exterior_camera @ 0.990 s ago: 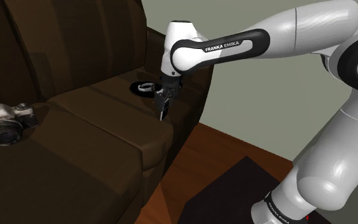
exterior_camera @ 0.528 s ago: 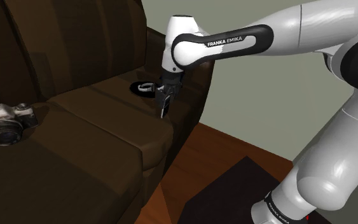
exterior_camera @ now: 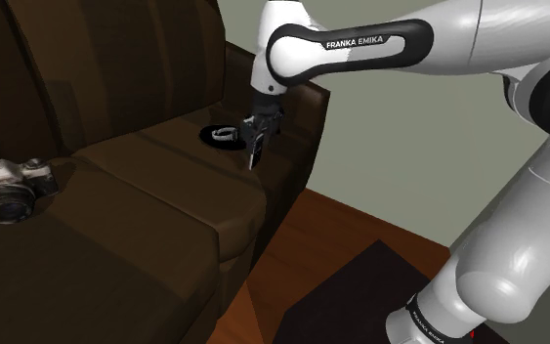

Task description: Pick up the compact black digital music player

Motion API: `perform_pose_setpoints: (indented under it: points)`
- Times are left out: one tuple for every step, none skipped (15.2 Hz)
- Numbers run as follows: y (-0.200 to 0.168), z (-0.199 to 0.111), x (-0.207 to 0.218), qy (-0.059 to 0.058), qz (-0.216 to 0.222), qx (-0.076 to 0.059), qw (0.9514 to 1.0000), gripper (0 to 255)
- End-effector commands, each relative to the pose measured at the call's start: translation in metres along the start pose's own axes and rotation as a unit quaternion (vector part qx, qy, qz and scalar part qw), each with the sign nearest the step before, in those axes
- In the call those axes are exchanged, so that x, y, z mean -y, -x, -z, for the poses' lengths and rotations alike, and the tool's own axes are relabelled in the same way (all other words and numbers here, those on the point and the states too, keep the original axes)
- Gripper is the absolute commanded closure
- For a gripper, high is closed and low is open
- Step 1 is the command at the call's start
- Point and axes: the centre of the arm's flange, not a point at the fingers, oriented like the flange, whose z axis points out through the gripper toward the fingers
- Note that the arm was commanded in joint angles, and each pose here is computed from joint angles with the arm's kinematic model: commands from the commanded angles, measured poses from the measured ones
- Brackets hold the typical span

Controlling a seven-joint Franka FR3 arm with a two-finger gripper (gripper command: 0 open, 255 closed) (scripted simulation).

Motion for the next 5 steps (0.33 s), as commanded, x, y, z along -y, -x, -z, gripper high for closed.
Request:
perform_pose_setpoints:
  points:
    - [-0.001, 0.011, 0.0, 0.0, 0.0, 0.0, 1.0, 255]
    - [-0.001, 0.017, 0.0, 0.0, 0.0, 0.0, 1.0, 255]
    - [-0.001, 0.022, 0.0, 0.0, 0.0, 0.0, 1.0, 255]
    - [-0.001, 0.023, 0.0, 0.0, 0.0, 0.0, 1.0, 255]
    - [-0.001, 0.023, 0.0, 0.0, 0.0, 0.0, 1.0, 255]
